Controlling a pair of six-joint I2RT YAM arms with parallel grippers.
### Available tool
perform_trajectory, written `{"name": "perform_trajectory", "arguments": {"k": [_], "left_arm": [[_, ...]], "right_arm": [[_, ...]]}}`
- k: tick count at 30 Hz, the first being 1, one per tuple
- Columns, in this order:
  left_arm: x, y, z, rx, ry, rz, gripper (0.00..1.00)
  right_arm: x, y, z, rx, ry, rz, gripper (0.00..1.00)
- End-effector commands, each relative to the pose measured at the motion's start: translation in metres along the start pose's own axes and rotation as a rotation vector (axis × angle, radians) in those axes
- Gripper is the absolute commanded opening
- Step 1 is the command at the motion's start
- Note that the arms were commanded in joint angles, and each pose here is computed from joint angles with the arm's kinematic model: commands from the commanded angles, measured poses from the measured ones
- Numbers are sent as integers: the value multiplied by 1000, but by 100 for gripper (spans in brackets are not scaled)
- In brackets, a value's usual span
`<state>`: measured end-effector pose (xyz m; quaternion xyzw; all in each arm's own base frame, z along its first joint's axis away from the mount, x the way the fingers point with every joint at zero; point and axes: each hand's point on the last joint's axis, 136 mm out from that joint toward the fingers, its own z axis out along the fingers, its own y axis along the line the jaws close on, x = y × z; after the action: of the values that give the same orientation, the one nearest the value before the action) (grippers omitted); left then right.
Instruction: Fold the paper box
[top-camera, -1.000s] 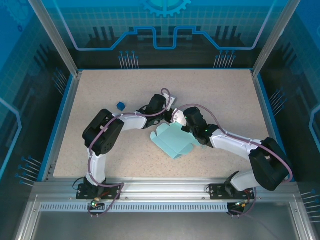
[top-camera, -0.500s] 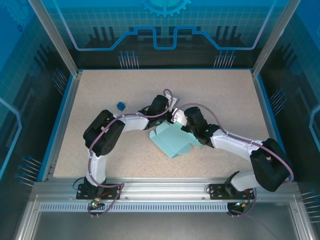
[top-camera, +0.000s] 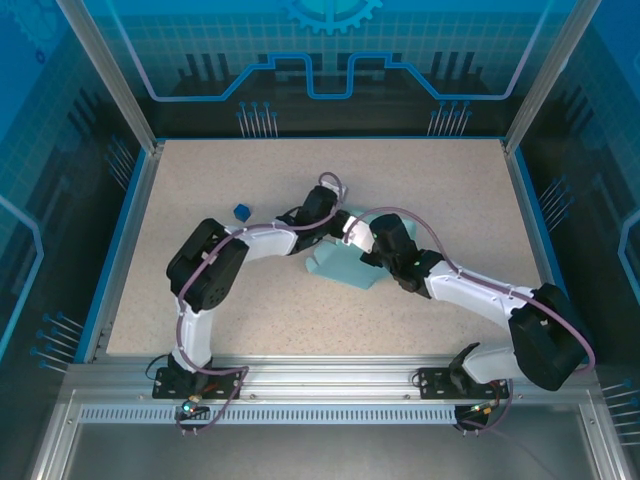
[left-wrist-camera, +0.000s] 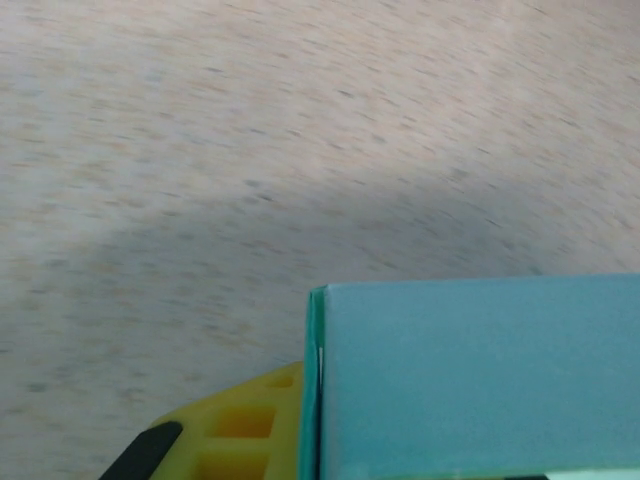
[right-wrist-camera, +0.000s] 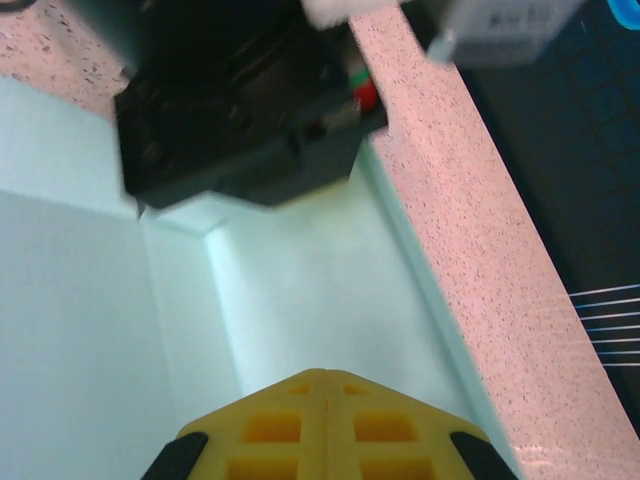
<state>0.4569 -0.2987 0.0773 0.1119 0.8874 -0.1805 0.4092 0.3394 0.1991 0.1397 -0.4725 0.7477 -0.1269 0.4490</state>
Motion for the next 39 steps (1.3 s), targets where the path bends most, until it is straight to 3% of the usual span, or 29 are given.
{"name": "perform_trajectory", "arguments": {"k": [1, 10, 18, 22, 28, 34, 39], "left_arm": [[-8, 8, -2, -37, -15, -20, 15], [-7, -22, -15, 152, -39, 90, 11], [-4, -11, -33, 101, -42, 103, 5], [0, -4, -41, 61, -28, 50, 4], [0, 3, -50, 23, -19, 2, 4], [-2, 1, -53, 22, -22, 0, 3], [-3, 3, -54, 15, -22, 6, 3]], "right_arm": [[8, 3, 0, -10, 28, 16, 0], [-2, -18, -8, -5, 8, 135, 3], [-14, -39, -52, -157, -75, 469, 44], [-12, -47, -63, -208, -25, 641, 54], [-7, -37, -54, -244, 128, 826, 55], [0, -27, -34, -183, 267, 794, 53], [5, -26, -24, -143, 311, 769, 52]]}}
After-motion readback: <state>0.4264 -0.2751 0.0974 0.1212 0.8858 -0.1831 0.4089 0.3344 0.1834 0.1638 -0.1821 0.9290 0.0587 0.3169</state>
